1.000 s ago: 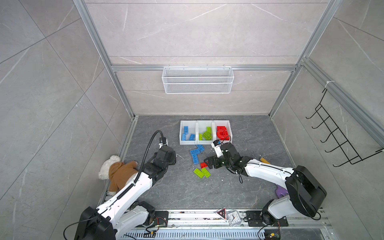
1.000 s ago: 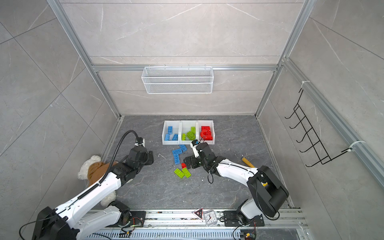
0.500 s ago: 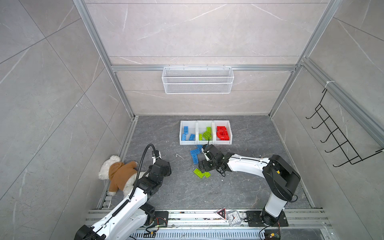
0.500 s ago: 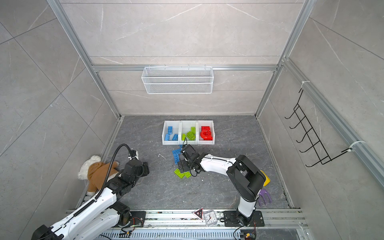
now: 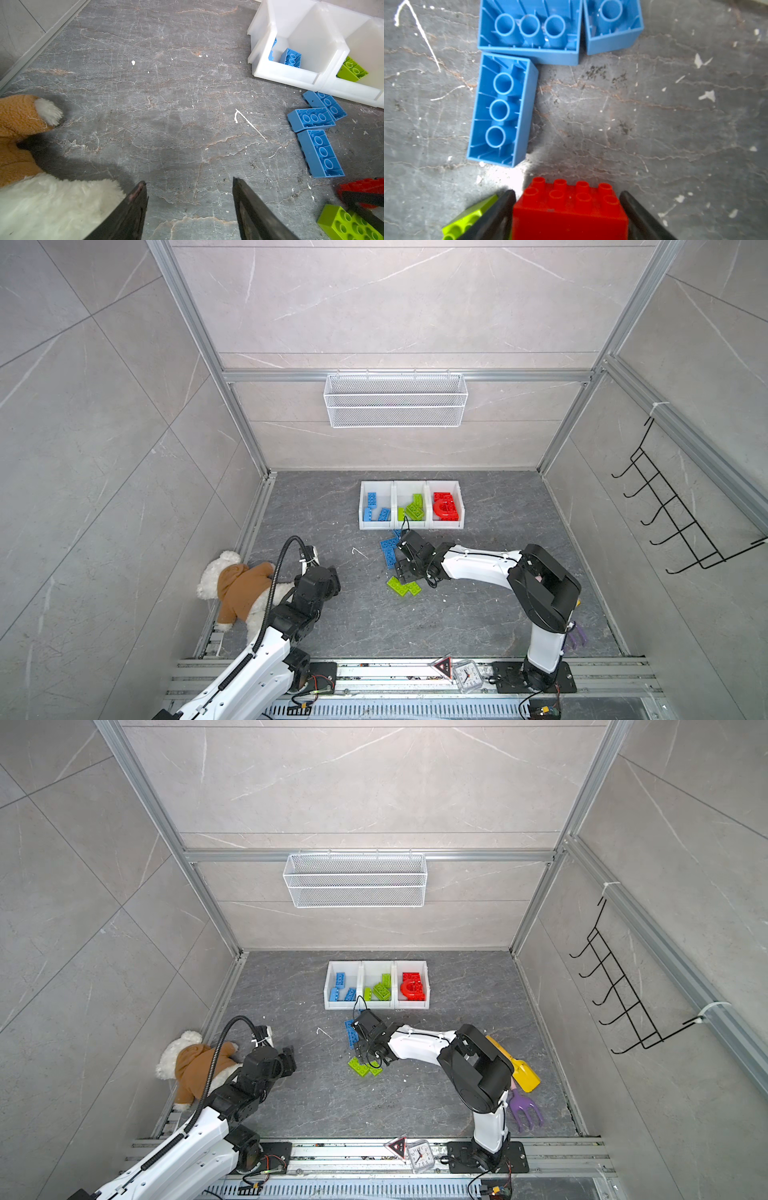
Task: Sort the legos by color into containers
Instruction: 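Withdraw the left gripper while the right gripper reaches toward the red brick, then grasp the red brick with the right gripper and lift it toward the bin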
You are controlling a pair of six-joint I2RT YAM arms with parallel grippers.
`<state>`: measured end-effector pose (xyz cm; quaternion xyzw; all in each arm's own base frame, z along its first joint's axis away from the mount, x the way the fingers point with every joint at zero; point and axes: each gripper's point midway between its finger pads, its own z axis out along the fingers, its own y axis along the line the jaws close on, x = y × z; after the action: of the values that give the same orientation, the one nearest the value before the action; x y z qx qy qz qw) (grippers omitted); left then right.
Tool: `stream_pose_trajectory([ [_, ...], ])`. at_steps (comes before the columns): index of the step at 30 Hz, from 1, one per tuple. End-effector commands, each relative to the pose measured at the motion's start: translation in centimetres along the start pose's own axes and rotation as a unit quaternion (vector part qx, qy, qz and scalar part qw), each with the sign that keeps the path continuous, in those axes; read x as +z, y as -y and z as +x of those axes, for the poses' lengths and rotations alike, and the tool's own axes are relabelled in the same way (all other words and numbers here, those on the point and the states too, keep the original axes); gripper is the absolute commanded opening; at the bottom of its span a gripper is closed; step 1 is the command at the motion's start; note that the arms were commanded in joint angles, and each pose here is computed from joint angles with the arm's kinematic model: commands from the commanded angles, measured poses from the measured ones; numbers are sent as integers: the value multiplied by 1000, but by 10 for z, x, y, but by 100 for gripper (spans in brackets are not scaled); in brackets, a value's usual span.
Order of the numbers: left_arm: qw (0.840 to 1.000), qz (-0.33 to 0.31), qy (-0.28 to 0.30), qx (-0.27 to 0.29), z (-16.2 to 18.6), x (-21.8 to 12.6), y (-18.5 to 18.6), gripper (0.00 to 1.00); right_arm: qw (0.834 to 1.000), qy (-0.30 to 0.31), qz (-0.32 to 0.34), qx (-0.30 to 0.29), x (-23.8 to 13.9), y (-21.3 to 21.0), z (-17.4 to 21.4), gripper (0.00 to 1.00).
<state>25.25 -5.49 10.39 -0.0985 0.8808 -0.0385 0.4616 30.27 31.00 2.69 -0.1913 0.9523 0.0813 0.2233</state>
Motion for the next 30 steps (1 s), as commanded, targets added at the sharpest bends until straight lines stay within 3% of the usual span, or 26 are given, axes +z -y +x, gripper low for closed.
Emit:
stream_pose_trajectory([
  [1,999,0,26,-19,-12,-1,0,68,1000,-14,23,-5,3,5,5,74],
  [9,1000,8,23,-18,-10,0,2,69,1000,11,18,5,-12,8,-10,63],
  [14,1000,14,22,-18,-10,1,4,69,999,34,3,19,-32,24,-39,61],
  [22,999,44,-1,3,-4,9,19,70,997,69,-3,37,-54,78,-95,61],
  [30,998,58,-21,18,-1,14,29,70,990,110,38,76,-52,153,-152,61],
])
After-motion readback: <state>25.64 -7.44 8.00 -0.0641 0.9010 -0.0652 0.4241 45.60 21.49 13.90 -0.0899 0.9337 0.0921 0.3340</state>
